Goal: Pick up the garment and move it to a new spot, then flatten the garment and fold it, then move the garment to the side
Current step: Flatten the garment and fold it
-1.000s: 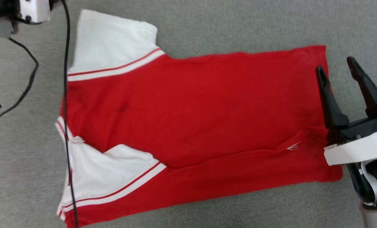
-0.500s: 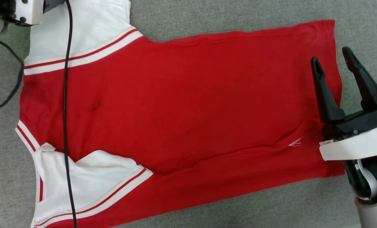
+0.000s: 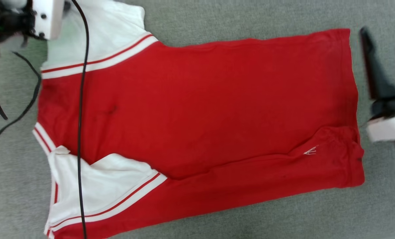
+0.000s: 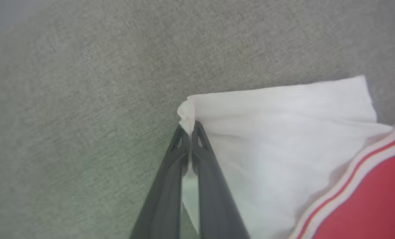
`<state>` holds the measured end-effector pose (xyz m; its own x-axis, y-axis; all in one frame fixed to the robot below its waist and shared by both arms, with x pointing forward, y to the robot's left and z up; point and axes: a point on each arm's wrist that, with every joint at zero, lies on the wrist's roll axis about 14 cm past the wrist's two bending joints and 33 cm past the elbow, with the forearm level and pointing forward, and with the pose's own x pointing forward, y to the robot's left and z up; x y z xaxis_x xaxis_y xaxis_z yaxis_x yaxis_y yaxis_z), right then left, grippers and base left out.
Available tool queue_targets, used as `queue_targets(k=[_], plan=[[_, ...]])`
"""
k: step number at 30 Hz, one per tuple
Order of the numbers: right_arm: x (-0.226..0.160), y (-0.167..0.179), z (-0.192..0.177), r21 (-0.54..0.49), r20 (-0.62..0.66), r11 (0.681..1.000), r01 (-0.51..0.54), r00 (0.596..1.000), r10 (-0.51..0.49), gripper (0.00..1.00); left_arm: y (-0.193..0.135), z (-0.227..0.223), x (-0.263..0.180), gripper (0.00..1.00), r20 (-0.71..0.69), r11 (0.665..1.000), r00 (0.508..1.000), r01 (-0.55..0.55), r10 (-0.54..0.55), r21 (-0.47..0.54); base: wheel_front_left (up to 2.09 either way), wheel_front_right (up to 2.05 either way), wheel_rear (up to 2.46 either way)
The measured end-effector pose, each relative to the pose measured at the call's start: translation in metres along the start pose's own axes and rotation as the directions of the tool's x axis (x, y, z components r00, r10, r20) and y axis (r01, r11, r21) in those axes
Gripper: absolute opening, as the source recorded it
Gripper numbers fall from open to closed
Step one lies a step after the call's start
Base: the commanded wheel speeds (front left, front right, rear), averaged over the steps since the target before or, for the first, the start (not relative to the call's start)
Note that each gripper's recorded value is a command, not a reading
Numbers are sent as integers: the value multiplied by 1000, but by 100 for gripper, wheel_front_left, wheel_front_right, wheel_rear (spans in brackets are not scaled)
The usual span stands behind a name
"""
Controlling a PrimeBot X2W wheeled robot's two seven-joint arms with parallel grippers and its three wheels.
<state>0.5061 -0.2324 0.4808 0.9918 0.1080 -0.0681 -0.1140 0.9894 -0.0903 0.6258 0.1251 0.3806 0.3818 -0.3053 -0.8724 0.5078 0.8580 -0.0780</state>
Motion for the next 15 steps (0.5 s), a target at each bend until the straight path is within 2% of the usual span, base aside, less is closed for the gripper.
queue_targets(k=[4, 9, 11, 15], plan=[[11, -15, 24, -79, -25, 997, -19, 1000, 17, 100, -8, 9, -20, 0, 83, 1000, 997, 0, -3, 30, 0, 0, 0], [22, -20, 22, -120, -224, 988, -99, 972, 70, 100, -23, 10, -45, 0, 156, 997, 987, 14, -25, 71, 0, 0, 0], [24, -22, 16, -127, -325, 983, -135, 942, 88, 100, -29, 9, -55, 0, 181, 995, 983, 17, -34, 93, 0, 0, 0], [21, -25, -6, -113, -542, 974, -196, 834, 105, 100, -38, 8, -73, 0, 220, 991, 975, 16, -46, 135, 0, 0, 0]])
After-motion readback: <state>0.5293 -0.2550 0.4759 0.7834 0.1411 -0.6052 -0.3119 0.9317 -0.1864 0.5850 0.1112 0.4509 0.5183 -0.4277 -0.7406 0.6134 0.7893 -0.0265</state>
